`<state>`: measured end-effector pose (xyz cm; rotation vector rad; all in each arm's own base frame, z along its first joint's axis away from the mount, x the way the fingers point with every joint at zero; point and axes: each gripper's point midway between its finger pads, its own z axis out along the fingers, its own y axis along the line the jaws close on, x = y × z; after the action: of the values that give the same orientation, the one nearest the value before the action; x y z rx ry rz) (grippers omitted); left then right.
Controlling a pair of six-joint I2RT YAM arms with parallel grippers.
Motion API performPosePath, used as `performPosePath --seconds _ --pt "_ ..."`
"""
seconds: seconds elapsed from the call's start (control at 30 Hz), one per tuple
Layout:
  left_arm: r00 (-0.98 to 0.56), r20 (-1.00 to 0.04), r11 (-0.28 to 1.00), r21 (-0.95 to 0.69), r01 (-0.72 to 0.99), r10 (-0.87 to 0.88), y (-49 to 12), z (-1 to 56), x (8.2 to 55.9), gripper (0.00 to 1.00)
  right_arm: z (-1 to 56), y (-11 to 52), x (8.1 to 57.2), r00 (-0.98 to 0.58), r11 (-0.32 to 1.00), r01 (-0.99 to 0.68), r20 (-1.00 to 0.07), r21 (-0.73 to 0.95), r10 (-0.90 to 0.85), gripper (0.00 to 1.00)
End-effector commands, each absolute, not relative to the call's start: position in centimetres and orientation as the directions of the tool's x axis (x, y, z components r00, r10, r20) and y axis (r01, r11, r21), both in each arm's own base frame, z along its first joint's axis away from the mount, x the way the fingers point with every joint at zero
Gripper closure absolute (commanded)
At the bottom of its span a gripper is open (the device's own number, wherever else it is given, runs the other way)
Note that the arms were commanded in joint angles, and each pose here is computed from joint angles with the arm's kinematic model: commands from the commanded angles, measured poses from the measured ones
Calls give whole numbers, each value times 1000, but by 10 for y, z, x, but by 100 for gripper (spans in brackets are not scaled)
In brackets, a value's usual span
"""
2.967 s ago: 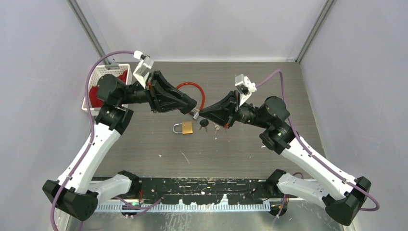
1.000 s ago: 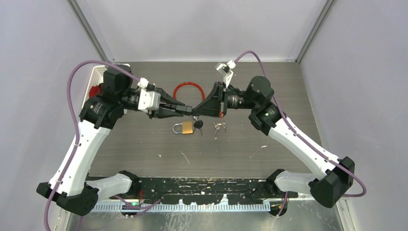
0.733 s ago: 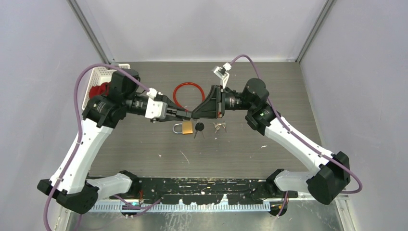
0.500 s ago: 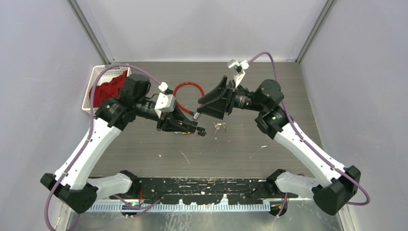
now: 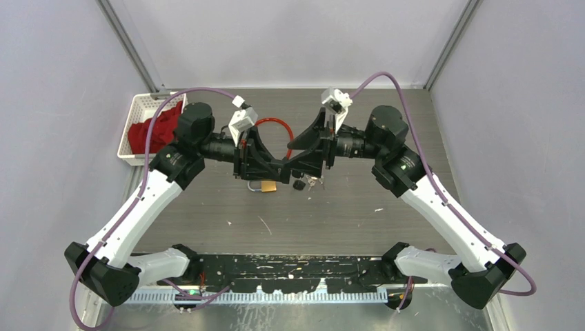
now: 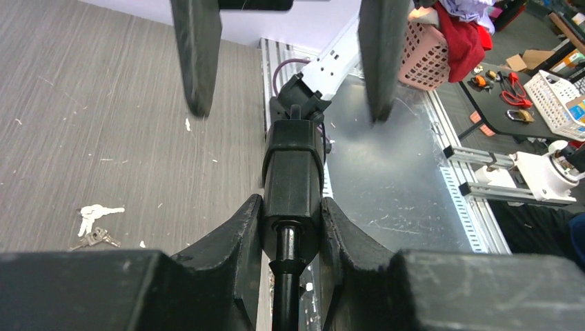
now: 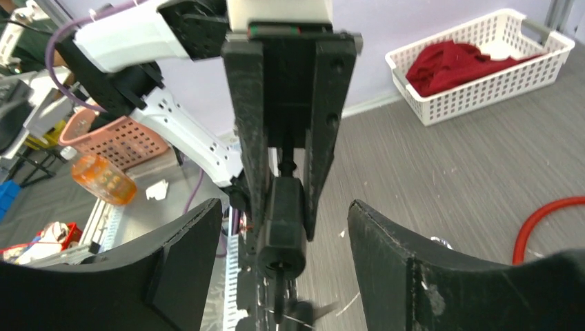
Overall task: Unlock with the key
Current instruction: Unlock the lock.
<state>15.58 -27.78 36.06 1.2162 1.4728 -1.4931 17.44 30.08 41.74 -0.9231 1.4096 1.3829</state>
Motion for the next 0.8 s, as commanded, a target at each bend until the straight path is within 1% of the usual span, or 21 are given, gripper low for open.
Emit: performPosePath --seconds 0.0,0.13,0.27,0.4,0.47,0.53,0.57,0.6,0.63,0.7,0.77 --pt "-207 -977 -175 -214 961 56 -274 398 143 100 412 304 178 -255 110 -959 -965 260 54 29" --pt "-188 -980 -177 -196 964 63 -273 396 142 100 407 310 177 -279 92 -955 -959 282 38 32" --pt "-185 -980 -176 -195 965 70 -272 395 143 100 401 313 176 -310 79 -947 -950 311 22 43" --pt "-184 -980 -170 -194 966 73 -270 394 146 100 397 314 174 -333 68 -940 -943 333 14 48" --pt "-188 -979 -161 -198 967 78 -270 392 149 100 395 314 175 -348 70 -935 -937 348 12 47" --pt "-199 -976 -147 -209 967 84 -269 390 154 100 392 315 173 -358 60 -932 -934 358 4 40" --pt "-205 -975 -142 -215 966 86 -268 390 156 100 391 316 174 -363 60 -930 -932 362 3 39" --pt "-210 -974 -140 -221 965 88 -268 390 156 100 392 316 174 -362 60 -930 -932 362 7 41" --pt "-214 -973 -140 -226 964 90 -268 389 157 100 392 317 174 -365 55 -929 -931 365 11 46" --pt "-213 -973 -139 -224 965 89 -268 390 157 100 394 318 176 -372 56 -927 -928 372 18 60" --pt "-209 -974 -136 -220 966 89 -268 390 157 100 395 319 177 -377 61 -924 -926 377 21 69"
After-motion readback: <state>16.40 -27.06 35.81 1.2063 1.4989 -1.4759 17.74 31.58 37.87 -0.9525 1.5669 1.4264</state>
